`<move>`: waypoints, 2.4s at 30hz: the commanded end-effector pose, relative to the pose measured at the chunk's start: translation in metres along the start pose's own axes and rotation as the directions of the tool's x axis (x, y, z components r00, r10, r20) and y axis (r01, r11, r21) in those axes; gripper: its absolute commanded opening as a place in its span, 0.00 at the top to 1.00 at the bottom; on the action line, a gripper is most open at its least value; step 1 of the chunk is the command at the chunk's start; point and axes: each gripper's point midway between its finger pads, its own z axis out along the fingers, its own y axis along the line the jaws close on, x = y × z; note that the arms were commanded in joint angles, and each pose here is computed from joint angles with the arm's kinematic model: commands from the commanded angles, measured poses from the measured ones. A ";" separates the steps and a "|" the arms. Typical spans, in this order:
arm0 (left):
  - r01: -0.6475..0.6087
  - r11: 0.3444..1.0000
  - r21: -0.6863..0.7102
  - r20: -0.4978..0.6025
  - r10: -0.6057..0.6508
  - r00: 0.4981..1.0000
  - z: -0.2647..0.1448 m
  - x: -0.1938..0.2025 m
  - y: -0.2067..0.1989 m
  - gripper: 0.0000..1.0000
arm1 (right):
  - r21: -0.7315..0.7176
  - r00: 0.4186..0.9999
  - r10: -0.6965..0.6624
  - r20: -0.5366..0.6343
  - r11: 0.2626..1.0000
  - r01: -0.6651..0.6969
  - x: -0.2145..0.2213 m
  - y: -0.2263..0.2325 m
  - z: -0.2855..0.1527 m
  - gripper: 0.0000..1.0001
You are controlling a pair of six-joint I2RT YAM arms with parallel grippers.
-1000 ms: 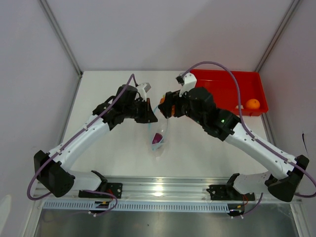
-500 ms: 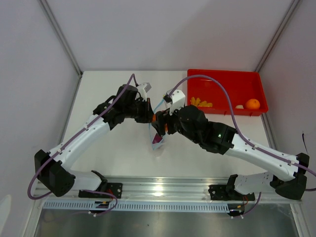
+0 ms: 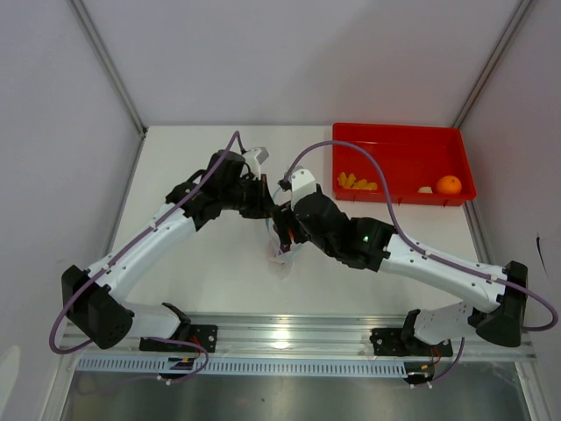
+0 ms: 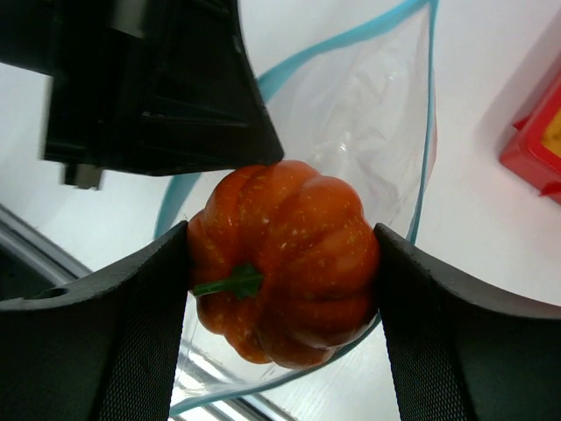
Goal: Place the food in the zip-top bag and seal the zipper
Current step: Place the fake vegetable in the zipper food storage bag, then pick up the fake fruit from the bin.
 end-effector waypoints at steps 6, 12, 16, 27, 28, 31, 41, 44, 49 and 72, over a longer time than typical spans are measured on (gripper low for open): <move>-0.009 0.999 0.039 0.041 0.007 0.999 -0.008 -0.014 -0.010 1.00 | 0.118 0.999 0.033 0.004 0.992 -0.033 -0.014 -0.019 0.000 0.53; -0.008 0.999 0.032 0.045 0.007 0.999 -0.007 -0.012 -0.008 1.00 | 0.077 0.997 0.077 0.013 0.994 -0.078 -0.021 -0.019 -0.002 0.08; -0.003 0.999 0.044 0.041 0.001 0.999 -0.006 -0.010 -0.009 1.00 | 0.059 0.991 0.114 0.064 0.991 -0.118 -0.035 -0.027 -0.011 0.00; -0.018 0.998 0.057 0.061 0.015 0.998 -0.007 -0.011 -0.010 0.99 | -0.057 0.955 0.209 0.209 0.978 -0.201 -0.095 -0.048 -0.044 0.00; -0.022 0.998 0.057 0.061 0.019 0.998 -0.006 -0.011 -0.010 0.99 | -0.045 0.950 0.218 0.224 0.976 -0.213 -0.104 -0.059 -0.047 0.00; -0.036 0.997 0.068 0.064 0.032 0.997 -0.005 -0.014 -0.012 1.00 | -0.007 0.925 0.243 0.291 0.968 -0.252 -0.136 -0.091 -0.060 0.01; -0.086 0.988 0.130 0.096 0.074 0.993 -0.011 -0.015 -0.022 1.00 | 0.173 0.816 0.460 0.349 0.825 -0.539 -0.125 -0.259 -0.049 0.01; -0.103 0.985 0.139 0.105 0.088 0.990 -0.012 -0.017 -0.025 0.97 | 0.365 0.770 0.493 0.405 0.685 -0.631 -0.091 -0.331 -0.054 0.01; -0.120 0.978 0.173 0.119 0.100 0.988 -0.016 -0.018 -0.032 0.96 | 0.498 0.655 0.618 0.434 0.442 -0.746 -0.021 -0.416 -0.058 0.01; -0.107 0.959 0.262 0.097 0.085 0.992 -0.016 0.001 -0.039 0.99 | 0.857 0.689 0.641 0.339 0.092 -0.508 0.131 -0.547 -0.048 0.01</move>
